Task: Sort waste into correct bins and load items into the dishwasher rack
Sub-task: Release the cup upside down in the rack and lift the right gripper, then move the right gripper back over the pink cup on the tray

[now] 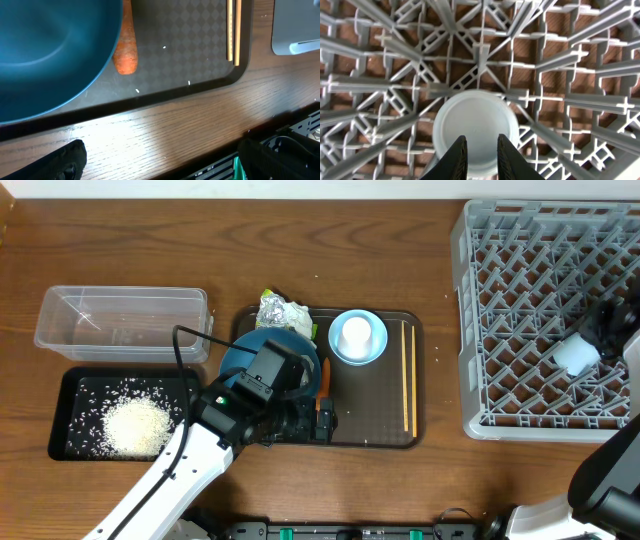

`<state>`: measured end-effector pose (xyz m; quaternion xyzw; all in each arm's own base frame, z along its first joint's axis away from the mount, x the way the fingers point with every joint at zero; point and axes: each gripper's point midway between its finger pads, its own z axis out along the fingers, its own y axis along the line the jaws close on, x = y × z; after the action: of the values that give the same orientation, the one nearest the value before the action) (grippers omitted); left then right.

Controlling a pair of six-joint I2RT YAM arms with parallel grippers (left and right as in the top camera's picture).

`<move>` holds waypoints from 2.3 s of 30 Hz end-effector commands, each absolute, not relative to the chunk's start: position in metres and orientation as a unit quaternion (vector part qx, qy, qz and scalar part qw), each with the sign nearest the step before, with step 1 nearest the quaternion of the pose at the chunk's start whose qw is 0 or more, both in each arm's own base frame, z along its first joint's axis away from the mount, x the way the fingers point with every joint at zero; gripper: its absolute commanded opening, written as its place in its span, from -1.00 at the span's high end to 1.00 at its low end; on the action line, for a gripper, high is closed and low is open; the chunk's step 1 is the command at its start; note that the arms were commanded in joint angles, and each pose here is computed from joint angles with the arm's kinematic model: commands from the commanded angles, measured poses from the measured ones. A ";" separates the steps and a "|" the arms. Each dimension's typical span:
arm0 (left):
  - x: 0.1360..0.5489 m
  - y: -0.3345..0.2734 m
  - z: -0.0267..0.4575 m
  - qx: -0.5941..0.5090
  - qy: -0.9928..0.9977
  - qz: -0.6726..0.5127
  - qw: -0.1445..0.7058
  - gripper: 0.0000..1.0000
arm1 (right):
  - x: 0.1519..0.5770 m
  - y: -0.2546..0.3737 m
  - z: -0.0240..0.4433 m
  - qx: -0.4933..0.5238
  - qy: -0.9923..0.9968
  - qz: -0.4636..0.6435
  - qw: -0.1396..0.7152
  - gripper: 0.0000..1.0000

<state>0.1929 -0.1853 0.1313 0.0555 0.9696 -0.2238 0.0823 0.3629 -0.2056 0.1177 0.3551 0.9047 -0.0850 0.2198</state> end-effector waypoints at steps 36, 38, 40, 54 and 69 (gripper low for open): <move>0.194 -0.183 0.129 0.052 0.972 -0.216 0.082 -0.99 | 0.369 -0.216 0.123 0.365 0.914 -0.087 0.155 0.98; 0.194 -0.183 0.129 0.052 0.972 -0.216 0.082 -0.99 | 0.370 -0.210 0.124 0.357 0.919 -0.071 0.153 0.98; 0.194 -0.183 0.129 0.052 0.972 -0.216 0.082 -0.99 | 0.369 -0.203 0.122 0.352 0.923 -0.055 0.146 0.98; 0.194 -0.183 0.129 0.052 0.972 -0.216 0.082 -0.99 | 0.367 -0.172 0.189 0.348 0.927 0.022 0.138 0.98; 0.194 -0.183 0.129 0.052 0.972 -0.216 0.082 -0.99 | 0.432 0.035 0.269 0.092 0.948 0.208 0.224 -0.99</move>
<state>0.1929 -0.1853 0.1313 0.0555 0.9696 -0.2238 0.0823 0.4278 -0.0268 0.2564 0.1753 0.9460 0.1713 0.2121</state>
